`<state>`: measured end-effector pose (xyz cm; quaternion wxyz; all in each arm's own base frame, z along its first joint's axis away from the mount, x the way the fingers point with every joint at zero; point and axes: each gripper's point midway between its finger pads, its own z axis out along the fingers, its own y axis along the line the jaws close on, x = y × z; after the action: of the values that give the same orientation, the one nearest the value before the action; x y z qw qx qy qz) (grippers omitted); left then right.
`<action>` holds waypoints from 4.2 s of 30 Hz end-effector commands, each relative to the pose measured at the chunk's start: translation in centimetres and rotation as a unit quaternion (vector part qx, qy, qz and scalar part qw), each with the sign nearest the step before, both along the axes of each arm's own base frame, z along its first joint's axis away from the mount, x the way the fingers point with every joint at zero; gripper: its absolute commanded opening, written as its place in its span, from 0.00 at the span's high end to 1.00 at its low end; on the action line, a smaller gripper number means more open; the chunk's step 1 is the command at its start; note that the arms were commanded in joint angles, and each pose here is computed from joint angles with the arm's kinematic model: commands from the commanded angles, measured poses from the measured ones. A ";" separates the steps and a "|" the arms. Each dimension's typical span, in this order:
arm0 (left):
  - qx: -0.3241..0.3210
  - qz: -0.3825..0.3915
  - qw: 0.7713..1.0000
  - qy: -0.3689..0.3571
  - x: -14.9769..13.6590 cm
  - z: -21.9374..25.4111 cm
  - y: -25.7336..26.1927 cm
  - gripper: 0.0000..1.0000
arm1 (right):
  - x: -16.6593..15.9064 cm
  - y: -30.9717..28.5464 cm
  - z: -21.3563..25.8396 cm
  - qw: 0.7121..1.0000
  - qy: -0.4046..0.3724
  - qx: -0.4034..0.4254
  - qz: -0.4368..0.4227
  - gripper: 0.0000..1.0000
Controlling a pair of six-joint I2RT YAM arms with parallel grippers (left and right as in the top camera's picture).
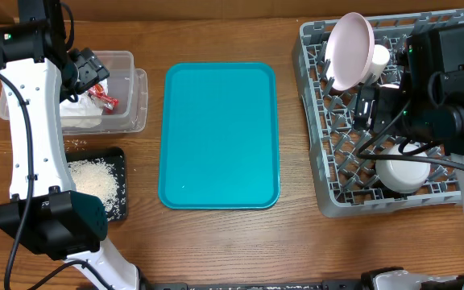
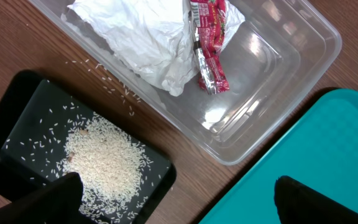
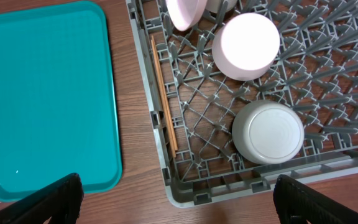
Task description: Sort waste into correct bins and load items into the dishwasher
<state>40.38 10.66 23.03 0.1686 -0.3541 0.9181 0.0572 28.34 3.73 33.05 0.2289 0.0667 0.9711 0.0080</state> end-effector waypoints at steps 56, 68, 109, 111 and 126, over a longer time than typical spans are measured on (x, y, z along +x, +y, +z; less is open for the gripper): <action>0.013 0.000 1.000 -0.010 0.2 0.8 0.4 0.00 | -5.8 -0.7 -10.3 0.918 -0.390 0.069 0.029 0.00; 0.013 0.000 1.000 -0.010 0.2 0.8 0.4 0.00 | -5.1 -0.6 -13.2 0.873 -0.481 0.079 0.031 0.00; 0.013 0.000 1.000 -0.010 0.2 0.8 0.4 0.00 | -3.7 -4.5 -16.1 0.855 -0.514 -0.056 0.026 0.00; 0.013 0.000 1.000 -0.010 0.2 0.8 0.4 0.00 | -3.7 -4.2 -16.1 0.855 -0.515 -0.052 0.033 0.00; 0.013 0.000 1.000 -0.010 0.2 0.8 0.4 0.00 | -3.7 -4.1 -16.1 0.856 -0.515 -0.035 0.028 0.00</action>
<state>40.39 10.76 23.11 0.1701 -0.3544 0.9175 0.0600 24.65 -0.33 17.08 0.6961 0.0176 0.7176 0.0111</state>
